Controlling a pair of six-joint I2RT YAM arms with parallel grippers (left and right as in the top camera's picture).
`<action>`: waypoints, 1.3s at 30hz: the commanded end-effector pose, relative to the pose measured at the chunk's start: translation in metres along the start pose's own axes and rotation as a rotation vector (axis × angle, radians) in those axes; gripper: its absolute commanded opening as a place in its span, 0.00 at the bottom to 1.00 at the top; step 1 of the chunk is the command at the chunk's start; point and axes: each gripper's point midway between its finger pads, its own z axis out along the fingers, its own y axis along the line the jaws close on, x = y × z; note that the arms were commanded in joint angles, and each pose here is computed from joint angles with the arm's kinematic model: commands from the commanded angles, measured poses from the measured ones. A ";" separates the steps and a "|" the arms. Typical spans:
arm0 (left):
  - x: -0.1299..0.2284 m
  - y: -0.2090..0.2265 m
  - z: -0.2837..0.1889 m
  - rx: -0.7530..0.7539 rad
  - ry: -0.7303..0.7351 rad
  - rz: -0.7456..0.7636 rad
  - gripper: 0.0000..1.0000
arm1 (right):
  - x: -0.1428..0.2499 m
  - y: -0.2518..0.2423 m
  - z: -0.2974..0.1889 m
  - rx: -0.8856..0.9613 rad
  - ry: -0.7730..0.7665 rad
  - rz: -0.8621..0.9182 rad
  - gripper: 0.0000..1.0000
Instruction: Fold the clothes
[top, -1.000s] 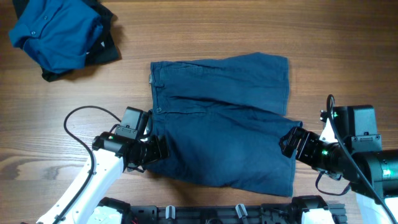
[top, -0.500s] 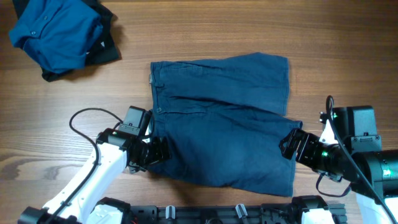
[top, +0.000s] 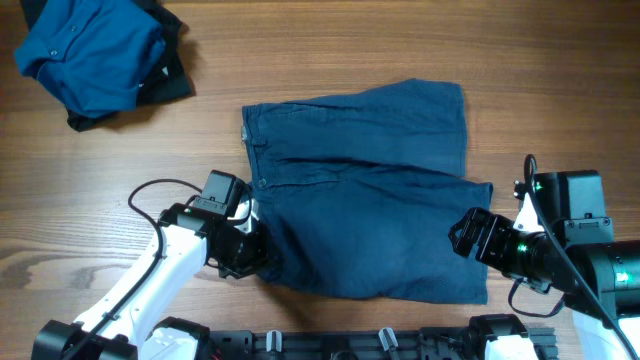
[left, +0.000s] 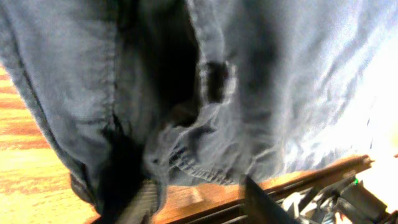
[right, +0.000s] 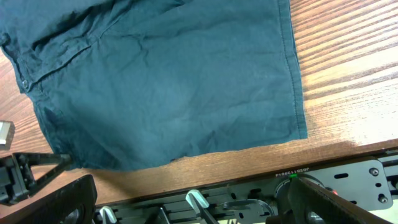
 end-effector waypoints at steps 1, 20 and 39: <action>-0.001 -0.012 -0.001 0.050 0.011 0.027 0.13 | 0.004 0.002 -0.001 -0.016 0.005 -0.012 1.00; -0.049 0.020 -0.029 0.105 -0.152 -0.130 0.21 | -0.001 -0.020 -0.002 0.102 -0.037 0.124 1.00; -0.013 0.021 -0.016 0.008 -0.025 -0.027 0.66 | -0.008 -0.017 -0.002 0.091 -0.061 0.077 1.00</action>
